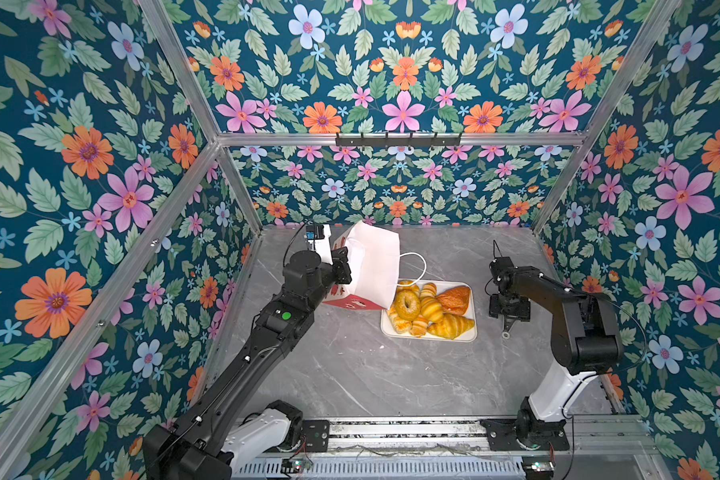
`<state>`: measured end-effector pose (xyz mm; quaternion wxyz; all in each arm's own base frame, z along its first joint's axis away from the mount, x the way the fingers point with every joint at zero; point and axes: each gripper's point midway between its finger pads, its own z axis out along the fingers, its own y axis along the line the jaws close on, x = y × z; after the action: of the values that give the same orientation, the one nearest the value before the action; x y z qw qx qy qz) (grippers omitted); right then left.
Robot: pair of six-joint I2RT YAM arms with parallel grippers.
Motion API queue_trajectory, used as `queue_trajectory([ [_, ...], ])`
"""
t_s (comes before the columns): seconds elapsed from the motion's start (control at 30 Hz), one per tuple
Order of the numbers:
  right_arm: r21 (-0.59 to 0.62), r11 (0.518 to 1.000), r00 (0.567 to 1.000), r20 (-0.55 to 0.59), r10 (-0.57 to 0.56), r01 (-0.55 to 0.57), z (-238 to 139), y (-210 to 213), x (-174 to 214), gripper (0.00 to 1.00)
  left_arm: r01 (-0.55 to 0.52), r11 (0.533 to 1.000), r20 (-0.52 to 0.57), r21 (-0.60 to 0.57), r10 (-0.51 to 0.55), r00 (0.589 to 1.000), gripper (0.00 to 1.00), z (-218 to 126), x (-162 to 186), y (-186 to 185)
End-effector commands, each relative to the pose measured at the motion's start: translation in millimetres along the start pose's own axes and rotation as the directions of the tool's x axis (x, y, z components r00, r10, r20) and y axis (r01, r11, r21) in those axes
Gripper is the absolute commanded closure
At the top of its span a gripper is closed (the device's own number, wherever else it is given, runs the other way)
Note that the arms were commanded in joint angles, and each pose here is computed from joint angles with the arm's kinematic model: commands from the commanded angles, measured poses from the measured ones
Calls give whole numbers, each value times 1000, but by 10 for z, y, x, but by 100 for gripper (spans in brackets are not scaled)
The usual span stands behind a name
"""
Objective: Take the fake bread out of the paper bag
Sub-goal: 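Carry the tongs past the tray and lower them onto the table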
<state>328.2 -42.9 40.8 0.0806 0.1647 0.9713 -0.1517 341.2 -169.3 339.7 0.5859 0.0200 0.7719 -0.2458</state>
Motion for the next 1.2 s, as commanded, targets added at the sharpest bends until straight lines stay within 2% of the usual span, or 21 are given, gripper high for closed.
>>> queue_trajectory([
  [0.0, 19, 999, 997, 63, 39, -40, -105, -81, -90, 20, 78, 997, -1, 24, -78, 997, 97, -5, -55, -60],
  [0.3, -15, 999, 995, 89, 52, -51, -175, -62, -101, 19, 215, 975, -95, 51, -210, 973, 96, 8, 48, -156],
  [0.6, -49, 998, 994, 93, 55, -51, -180, -5, -118, 19, 305, 949, -150, 77, -291, 945, 96, 49, 180, -143],
  [0.97, -65, 997, 995, 88, 51, -45, -185, 20, -104, 19, 343, 937, -161, 69, -329, 930, 96, 165, 256, 62],
  [1.03, -70, 996, 994, 91, 53, -46, -201, 23, -108, 19, 342, 938, -156, 61, -329, 931, 94, 169, 244, 107],
  [1.17, -78, 996, 995, 90, 52, -45, -199, 38, -110, 19, 341, 939, -152, 35, -333, 931, 84, 189, 236, 246],
])
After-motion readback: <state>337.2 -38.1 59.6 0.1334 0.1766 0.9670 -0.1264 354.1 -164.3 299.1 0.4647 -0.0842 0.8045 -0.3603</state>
